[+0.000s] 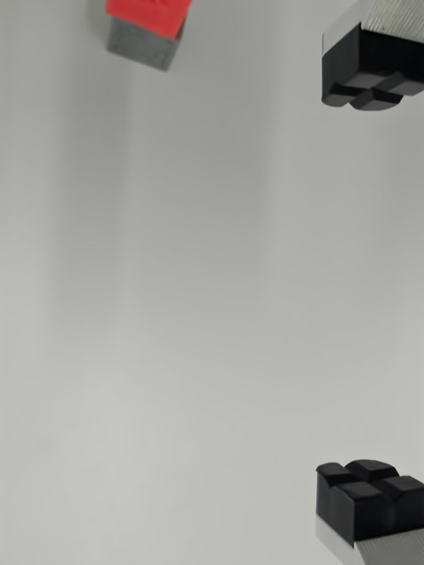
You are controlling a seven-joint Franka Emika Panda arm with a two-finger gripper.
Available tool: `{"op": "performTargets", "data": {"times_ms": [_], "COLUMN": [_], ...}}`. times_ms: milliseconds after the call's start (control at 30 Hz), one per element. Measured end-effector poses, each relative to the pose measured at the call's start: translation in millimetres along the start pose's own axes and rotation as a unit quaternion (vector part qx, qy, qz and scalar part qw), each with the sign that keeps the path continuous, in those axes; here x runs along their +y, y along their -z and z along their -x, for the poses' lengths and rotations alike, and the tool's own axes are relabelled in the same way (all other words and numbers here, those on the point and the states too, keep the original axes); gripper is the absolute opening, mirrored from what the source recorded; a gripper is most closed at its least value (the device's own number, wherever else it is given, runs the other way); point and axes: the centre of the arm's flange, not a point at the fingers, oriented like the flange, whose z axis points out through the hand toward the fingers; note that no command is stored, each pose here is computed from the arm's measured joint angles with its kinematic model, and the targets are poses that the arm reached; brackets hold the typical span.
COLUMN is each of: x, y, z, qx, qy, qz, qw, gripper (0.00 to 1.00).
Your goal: Destack cube
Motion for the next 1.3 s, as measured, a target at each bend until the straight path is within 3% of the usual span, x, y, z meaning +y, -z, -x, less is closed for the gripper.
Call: {"op": "performTargets", "data": {"times_ms": [633, 1300], "x": [1.4, 18.8], "y": [-1, -18], "z": [-1.6, -22.4], "qx": [-0.0007, -0.0013], "qy": [-0.001, -0.015], "qz": [0.0008, 0.0007], "qw": [1.0, 0.9999], "gripper": [1.0, 1.0]}}
